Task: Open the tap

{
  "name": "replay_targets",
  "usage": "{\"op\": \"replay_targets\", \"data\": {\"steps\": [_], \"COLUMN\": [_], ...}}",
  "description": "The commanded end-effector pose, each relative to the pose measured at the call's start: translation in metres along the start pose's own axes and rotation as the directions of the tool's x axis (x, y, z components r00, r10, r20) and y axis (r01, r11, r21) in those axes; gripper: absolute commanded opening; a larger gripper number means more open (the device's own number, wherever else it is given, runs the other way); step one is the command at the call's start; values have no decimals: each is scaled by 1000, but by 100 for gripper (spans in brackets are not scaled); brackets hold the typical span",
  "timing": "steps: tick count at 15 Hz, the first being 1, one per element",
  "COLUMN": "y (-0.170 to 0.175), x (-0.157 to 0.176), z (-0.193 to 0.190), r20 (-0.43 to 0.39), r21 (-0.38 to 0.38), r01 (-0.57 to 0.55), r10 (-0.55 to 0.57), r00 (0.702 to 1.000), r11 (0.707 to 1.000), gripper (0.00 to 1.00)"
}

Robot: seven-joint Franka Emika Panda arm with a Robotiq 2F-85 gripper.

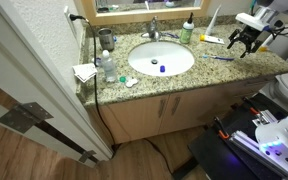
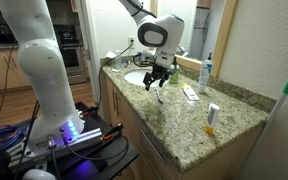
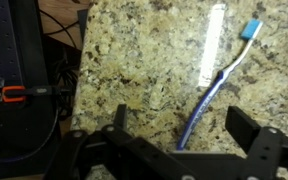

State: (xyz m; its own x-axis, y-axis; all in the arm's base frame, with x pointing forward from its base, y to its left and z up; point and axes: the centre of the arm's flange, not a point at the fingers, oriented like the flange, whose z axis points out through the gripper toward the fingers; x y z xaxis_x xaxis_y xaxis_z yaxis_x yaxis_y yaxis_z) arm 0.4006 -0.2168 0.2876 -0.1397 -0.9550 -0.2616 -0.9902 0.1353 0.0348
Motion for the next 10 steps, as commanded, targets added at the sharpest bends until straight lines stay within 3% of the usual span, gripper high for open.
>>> {"op": "replay_targets", "data": {"steps": [1,5,10], "y": [-8,-16,-25], "x": [3,1,12], "z": [13,30,48], "r20": [-35,-52,-142], "r21": [-39,-38,-14], "r01": [-80,-149,-231], "r10": [79,147,227], "r00": [996,988,963], "r11": [996,988,973], "gripper": [100,100,100]}}
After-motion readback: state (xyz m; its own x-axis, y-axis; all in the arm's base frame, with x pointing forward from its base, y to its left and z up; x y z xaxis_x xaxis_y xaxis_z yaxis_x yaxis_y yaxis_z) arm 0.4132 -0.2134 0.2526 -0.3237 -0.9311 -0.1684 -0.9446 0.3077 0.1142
